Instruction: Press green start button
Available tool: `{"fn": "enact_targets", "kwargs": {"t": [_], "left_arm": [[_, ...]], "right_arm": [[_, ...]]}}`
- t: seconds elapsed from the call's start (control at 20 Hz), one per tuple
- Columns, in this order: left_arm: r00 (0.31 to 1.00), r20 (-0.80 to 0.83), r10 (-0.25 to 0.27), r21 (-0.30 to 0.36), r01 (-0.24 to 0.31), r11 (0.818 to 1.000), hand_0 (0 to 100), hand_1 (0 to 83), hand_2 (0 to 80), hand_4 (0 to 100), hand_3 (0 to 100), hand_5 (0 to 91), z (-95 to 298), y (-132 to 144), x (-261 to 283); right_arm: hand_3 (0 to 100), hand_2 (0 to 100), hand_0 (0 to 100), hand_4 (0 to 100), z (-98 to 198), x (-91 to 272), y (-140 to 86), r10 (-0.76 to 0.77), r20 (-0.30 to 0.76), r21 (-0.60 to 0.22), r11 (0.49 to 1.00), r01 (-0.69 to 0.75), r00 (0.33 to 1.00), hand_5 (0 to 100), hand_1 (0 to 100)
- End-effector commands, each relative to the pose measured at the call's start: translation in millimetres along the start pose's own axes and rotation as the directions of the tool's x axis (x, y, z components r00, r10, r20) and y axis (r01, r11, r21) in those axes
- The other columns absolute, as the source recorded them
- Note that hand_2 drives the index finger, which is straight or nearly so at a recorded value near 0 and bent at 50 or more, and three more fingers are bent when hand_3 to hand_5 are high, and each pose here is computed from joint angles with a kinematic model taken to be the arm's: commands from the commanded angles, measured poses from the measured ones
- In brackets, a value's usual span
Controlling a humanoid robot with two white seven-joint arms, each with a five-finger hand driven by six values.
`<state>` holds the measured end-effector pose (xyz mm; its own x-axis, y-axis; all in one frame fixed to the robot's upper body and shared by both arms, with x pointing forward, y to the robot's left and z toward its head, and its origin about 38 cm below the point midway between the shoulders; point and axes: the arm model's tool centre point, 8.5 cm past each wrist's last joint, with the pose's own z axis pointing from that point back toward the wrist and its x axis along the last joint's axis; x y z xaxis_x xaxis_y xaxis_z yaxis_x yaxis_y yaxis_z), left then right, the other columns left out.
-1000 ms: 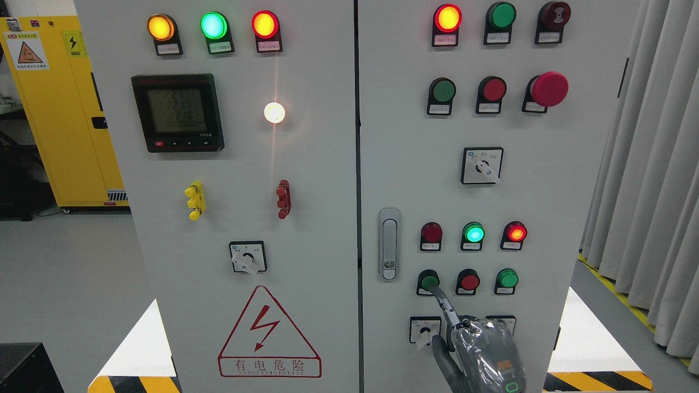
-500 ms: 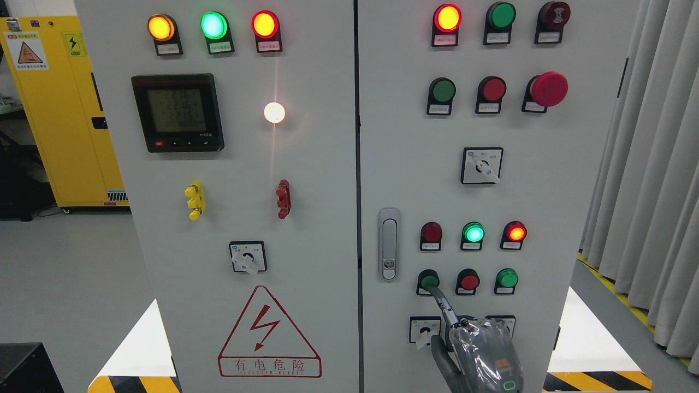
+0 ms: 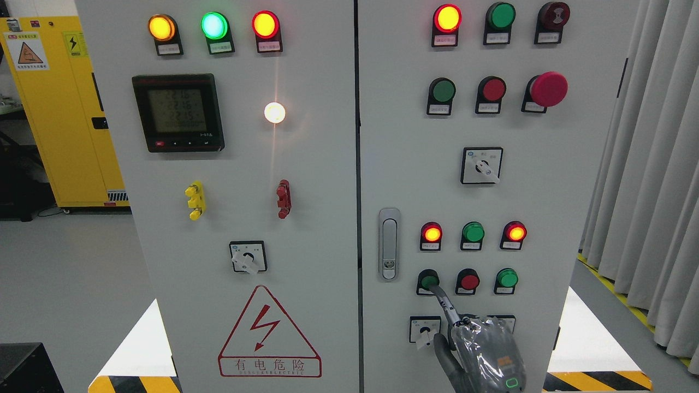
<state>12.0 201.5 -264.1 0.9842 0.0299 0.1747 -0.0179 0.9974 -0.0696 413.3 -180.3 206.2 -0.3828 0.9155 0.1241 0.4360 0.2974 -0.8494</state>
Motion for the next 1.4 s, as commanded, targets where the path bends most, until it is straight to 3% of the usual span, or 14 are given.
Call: {"fn": "enact_targets", "kwargs": {"t": [0.0, 0.65, 0.9, 1.35], "left_arm": [[1.0, 0.0, 0.0, 0.0, 0.0, 1.0, 12, 55.6, 0.0, 0, 0, 0.0, 0.0, 0.0, 0.1], [1.0, -0.001, 0.0, 0.0, 0.0, 1.0, 12, 55.6, 0.0, 0, 0, 0.0, 0.2, 0.1, -0.9], [1.0, 0.0, 0.0, 0.0, 0.0, 1.0, 12, 55.6, 0.0, 0, 0, 0.0, 0.0, 0.0, 0.1], [1.0, -0.001, 0.0, 0.0, 0.0, 1.0, 12, 55.6, 0.0, 0, 0, 0.0, 0.2, 0.1, -0.9]], "right_arm": [[88, 0, 72, 95, -4.6, 7.9, 1.8, -0.021, 0.001, -0.005, 1.0, 0.021, 1.0, 98, 98], [89, 0, 73, 95, -4.5, 9.9, -0.7, -0.024, 0.002, -0.016, 1.0, 0.024, 1.0, 98, 98], [89, 0, 74, 95, -5.1, 16.2, -17.2, -0.021, 0.024, -0.07, 0.997, 0.023, 1.0, 98, 98], [89, 0, 77, 96, 7.7, 34.4, -26.7, -0.139, 0.064, -0.121, 0.982, 0.146, 0.988, 98, 97]]}}
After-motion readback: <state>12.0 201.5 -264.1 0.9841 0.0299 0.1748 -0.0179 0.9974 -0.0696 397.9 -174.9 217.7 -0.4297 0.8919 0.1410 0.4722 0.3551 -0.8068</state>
